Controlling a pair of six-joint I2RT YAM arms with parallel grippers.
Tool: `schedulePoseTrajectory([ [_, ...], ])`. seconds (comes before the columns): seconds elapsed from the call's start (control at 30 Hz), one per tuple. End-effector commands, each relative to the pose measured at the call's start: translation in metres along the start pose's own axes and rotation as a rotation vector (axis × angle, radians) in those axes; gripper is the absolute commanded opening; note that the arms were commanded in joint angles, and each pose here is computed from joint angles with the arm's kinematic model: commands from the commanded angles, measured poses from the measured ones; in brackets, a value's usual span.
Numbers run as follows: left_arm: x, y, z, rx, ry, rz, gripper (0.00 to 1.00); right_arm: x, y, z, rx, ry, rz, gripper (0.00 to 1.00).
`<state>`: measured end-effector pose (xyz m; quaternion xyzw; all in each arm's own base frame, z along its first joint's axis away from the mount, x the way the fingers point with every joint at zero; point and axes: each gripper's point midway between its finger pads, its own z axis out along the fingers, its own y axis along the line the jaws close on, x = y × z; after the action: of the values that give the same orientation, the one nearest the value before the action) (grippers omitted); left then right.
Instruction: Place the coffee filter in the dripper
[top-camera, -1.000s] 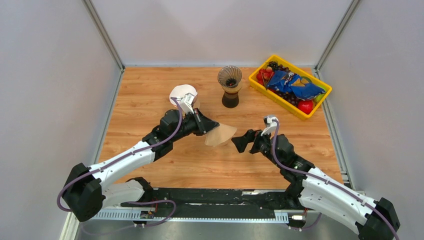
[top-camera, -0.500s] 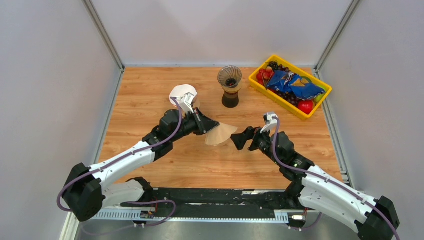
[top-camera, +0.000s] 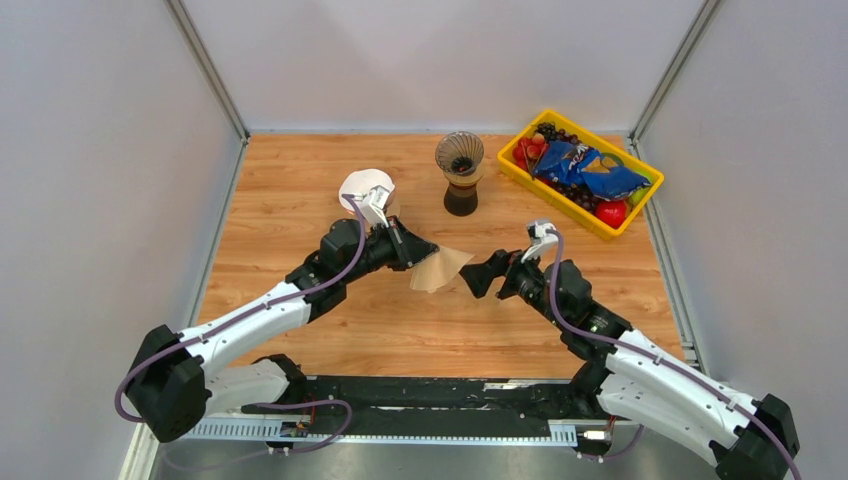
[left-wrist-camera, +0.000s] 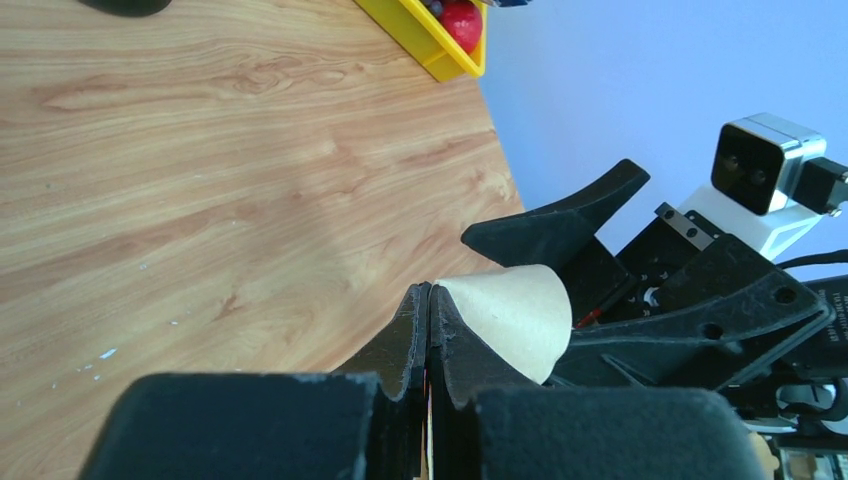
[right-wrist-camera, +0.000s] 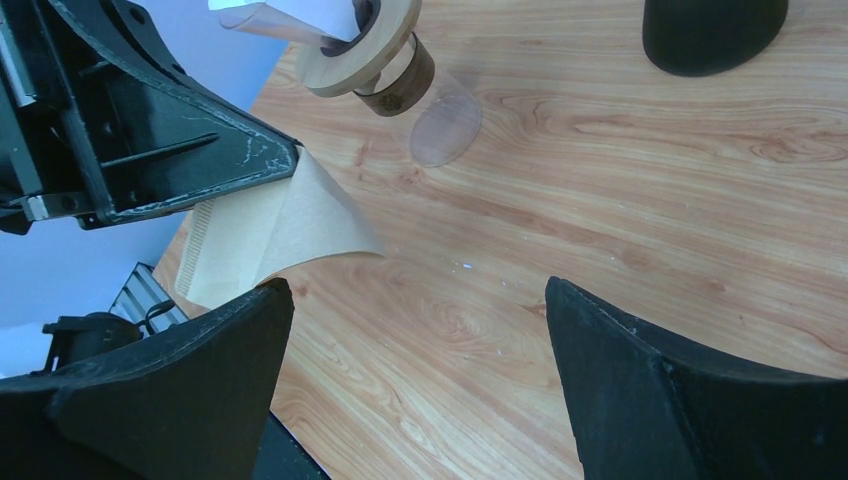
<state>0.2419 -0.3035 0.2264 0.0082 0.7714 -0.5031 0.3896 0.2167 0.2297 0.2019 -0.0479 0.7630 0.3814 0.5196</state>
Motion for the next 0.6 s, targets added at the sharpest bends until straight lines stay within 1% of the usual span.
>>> schedulePoseTrajectory([
  [0.0, -0.002, -0.002, 0.002, 0.004, -0.002, 0.041, 0.00, -0.013, 0.020, 0.000, -0.062, 0.008, -0.016, 1.00],
  [0.2, -0.002, -0.001, 0.002, -0.002, 0.004, 0.061, 0.00, -0.003, 0.017, 0.005, -0.042, 0.087, -0.061, 1.00],
  [0.37, -0.001, 0.002, 0.002, -0.013, 0.010, 0.068, 0.00, -0.001, 0.021, 0.006, -0.052, 0.127, -0.091, 1.00],
  [0.57, -0.002, 0.004, 0.002, -0.023, 0.010, 0.078, 0.00, 0.011, 0.011, 0.004, -0.011, 0.191, -0.111, 1.00],
])
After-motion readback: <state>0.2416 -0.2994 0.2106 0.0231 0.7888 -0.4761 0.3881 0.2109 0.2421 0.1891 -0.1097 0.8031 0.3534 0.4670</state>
